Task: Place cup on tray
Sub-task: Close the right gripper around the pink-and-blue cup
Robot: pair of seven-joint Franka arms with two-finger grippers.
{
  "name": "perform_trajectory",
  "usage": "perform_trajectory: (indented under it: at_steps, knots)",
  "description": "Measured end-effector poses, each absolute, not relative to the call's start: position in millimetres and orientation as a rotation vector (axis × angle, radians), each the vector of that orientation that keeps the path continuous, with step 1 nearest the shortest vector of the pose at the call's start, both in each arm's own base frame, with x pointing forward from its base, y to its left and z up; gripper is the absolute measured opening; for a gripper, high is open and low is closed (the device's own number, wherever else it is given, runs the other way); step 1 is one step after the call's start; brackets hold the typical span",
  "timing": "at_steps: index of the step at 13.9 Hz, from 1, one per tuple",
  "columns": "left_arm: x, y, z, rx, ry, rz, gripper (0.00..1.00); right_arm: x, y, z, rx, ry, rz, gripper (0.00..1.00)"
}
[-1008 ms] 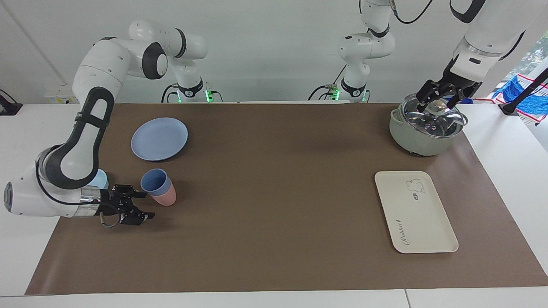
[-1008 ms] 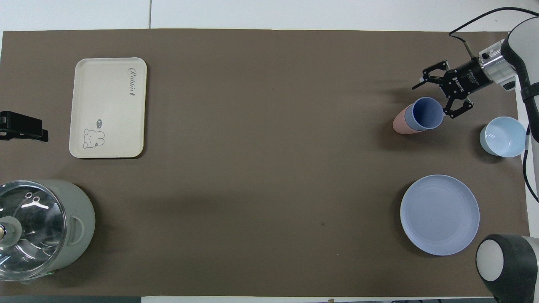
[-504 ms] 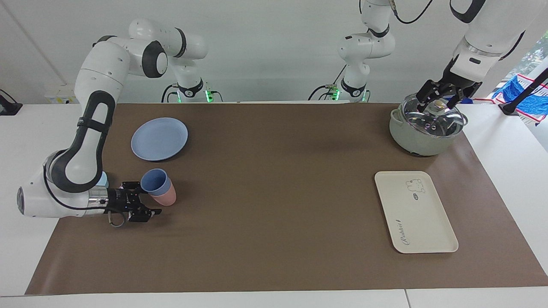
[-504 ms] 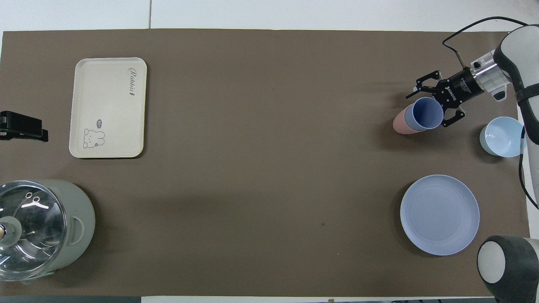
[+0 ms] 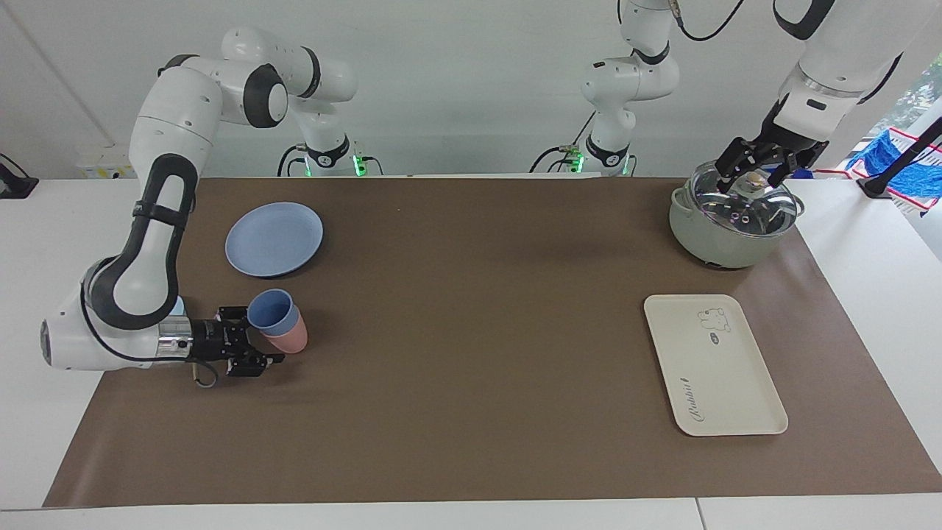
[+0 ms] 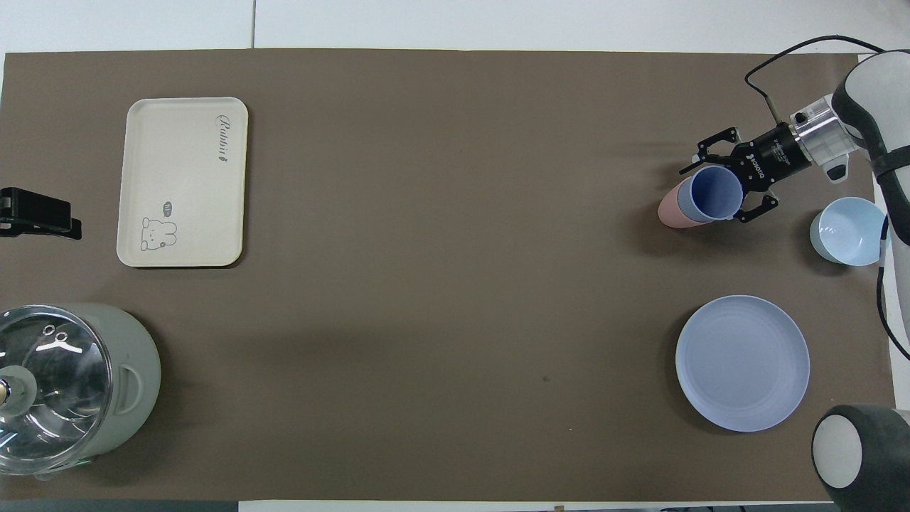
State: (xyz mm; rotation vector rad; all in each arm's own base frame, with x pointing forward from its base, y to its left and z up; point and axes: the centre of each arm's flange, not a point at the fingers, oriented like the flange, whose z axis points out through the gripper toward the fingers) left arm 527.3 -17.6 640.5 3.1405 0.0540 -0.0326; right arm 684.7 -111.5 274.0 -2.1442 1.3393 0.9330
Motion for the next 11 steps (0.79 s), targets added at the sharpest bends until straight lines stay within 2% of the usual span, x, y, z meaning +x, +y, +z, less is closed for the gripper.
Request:
perform_trajectory:
  at_steps: [7,8,9,11]
  knots:
    - [527.3,-17.6,640.5,3.141,0.054,-0.033,1.00,668.9,-107.9,265.9,-2.089,1.353,0.986,0.94]
    - [527.3,-17.6,640.5,3.141,0.054,-0.033,1.00,667.2,-107.3,264.7,-2.075,1.357,0.986,0.84]
    - [527.3,-17.6,640.5,3.141,0.054,-0.033,1.00,665.2,-106.6,264.5,-2.062,1.359,0.989,0.78]
    - [527.3,-17.6,640.5,3.141,0.054,-0.033,1.00,662.3,-104.1,263.4,-2.032,1.361,0.994,0.78]
